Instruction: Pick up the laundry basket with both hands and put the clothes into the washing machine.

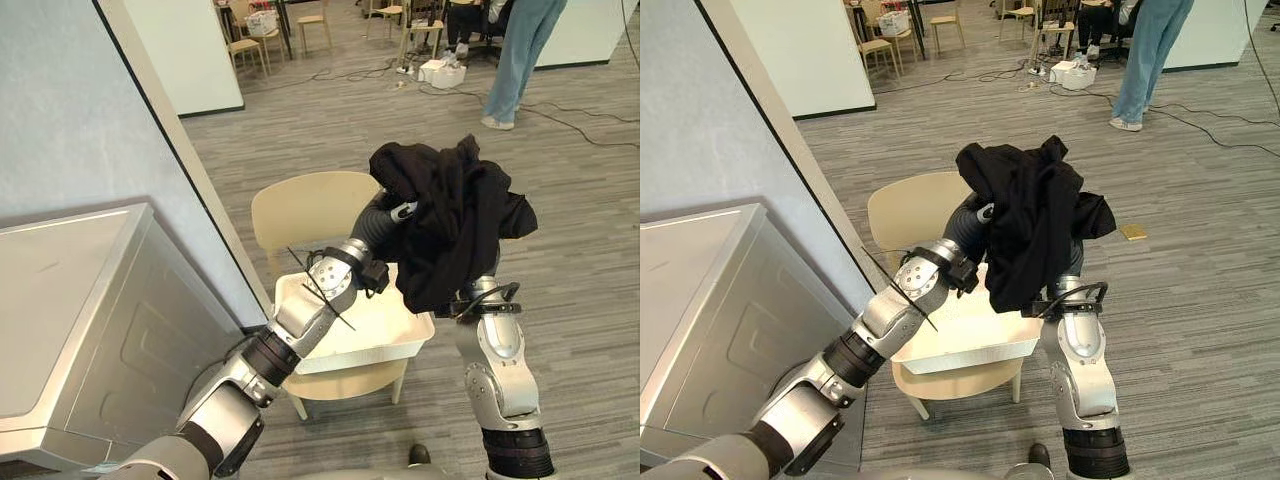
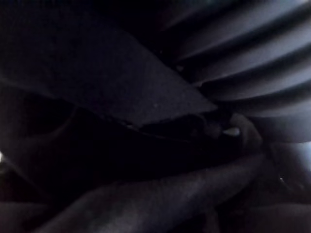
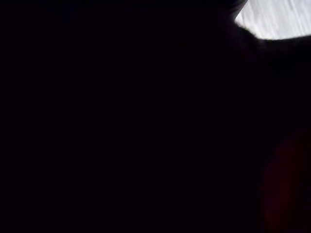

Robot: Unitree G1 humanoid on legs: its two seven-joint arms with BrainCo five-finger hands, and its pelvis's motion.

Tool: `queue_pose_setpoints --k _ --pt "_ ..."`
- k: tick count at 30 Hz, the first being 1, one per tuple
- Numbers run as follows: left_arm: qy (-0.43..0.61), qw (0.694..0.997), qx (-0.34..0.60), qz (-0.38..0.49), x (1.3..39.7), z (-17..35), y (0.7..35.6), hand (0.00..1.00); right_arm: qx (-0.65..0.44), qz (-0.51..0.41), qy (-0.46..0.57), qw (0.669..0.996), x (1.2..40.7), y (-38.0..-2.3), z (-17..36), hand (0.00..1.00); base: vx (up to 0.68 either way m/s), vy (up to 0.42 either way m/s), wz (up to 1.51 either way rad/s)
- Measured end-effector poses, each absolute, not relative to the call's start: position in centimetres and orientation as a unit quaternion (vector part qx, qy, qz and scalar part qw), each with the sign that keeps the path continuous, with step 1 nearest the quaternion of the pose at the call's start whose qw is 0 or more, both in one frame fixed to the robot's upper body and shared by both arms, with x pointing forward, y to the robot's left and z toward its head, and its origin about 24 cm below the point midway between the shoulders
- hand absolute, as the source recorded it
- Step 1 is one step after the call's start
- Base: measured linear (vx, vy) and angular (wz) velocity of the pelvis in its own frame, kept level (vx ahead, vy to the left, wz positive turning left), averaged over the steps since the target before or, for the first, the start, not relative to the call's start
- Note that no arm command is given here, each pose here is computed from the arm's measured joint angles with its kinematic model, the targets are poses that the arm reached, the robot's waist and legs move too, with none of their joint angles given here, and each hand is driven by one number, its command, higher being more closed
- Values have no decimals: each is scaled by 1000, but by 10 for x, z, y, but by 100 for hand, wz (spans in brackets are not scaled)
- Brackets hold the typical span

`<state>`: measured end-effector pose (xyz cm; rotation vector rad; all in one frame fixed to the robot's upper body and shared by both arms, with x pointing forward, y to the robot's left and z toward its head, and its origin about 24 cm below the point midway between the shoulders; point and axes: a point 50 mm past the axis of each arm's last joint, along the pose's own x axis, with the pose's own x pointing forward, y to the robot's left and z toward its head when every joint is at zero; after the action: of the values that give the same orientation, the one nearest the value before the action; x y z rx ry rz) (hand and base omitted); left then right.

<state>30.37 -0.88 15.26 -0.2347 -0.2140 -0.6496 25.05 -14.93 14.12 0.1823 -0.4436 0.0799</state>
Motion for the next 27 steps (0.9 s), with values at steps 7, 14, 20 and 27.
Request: queue_pose_setpoints --k 7,14,20,27 --pt "-120 926 -99 -343 304 164 -20 100 105 42 -220 969 250 -149 142 100 0 0 0" --pt "-127 927 -91 -341 308 170 -22 100 119 65 -220 966 243 -141 141 0 0 0 0" --pt "-123 930 -97 -334 312 172 -21 100 121 87 -216 965 242 -133 140 0 0 0 1" --pt "-125 932 -100 -326 314 173 -16 100 116 70 -218 966 239 -143 140 0 -2 1 7"
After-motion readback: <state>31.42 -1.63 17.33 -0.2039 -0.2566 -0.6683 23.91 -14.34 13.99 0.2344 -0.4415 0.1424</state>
